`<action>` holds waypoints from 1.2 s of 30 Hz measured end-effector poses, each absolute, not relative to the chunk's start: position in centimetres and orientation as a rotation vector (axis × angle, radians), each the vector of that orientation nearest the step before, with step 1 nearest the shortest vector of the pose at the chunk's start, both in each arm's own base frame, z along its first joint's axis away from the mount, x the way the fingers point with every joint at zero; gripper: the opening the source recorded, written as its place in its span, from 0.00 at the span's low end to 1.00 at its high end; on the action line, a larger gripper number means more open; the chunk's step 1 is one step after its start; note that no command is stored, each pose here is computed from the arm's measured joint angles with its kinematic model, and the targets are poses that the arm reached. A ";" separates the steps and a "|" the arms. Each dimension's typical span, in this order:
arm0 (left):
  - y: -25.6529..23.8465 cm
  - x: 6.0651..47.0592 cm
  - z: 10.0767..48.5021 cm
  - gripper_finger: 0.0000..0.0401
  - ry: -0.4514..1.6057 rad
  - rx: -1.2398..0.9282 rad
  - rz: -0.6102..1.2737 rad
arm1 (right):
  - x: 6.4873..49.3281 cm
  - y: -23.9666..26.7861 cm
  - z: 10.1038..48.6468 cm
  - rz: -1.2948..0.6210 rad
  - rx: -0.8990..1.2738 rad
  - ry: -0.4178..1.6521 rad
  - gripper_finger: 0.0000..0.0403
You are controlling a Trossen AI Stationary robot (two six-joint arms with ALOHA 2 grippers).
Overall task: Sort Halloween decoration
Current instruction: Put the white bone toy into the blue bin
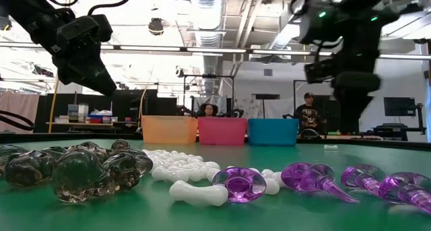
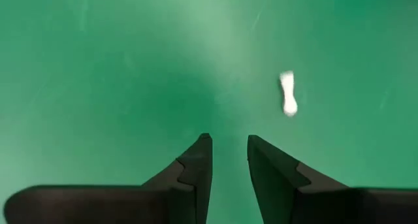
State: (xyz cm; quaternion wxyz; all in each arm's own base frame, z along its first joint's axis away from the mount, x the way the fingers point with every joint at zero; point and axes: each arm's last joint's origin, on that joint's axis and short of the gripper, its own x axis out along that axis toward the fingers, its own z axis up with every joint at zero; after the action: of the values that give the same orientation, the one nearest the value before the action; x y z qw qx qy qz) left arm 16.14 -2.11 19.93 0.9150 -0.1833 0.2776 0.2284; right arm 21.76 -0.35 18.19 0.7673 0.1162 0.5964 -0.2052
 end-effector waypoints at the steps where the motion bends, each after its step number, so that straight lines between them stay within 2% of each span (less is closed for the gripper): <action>1: -2.1 16.1 19.9 0.36 0.571 -0.373 0.470 | 21.8 -1.2 18.2 -0.434 0.247 1.293 0.31; 8: -2.0 16.1 19.9 0.36 0.568 -0.345 0.482 | 21.1 -6.0 18.2 -0.429 0.217 1.323 0.31; 16: -2.0 16.1 20.0 0.36 0.567 -0.321 0.488 | 20.5 -10.6 18.1 -0.421 0.200 1.260 0.31; 21: -2.0 16.1 20.0 0.36 0.563 -0.313 0.498 | 20.0 -13.1 16.4 -0.403 0.240 1.308 0.31; 29: -1.9 16.1 19.9 0.36 0.565 -0.310 0.506 | 20.6 -15.2 13.0 -0.319 0.340 1.396 0.31; 33: -1.9 16.0 19.9 0.36 0.568 -0.311 0.507 | 20.8 -15.4 13.2 -0.273 0.396 1.410 0.26; 36: -1.9 16.1 19.9 0.36 0.570 -0.314 0.503 | 20.8 -15.4 14.7 -0.290 0.399 1.359 0.23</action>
State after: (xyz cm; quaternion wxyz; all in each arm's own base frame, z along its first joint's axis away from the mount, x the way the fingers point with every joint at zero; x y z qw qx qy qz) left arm 16.06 -1.93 19.92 0.9167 -0.1525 0.2770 0.2443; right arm 20.77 -15.36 14.74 0.7499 0.1824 0.6219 -0.1328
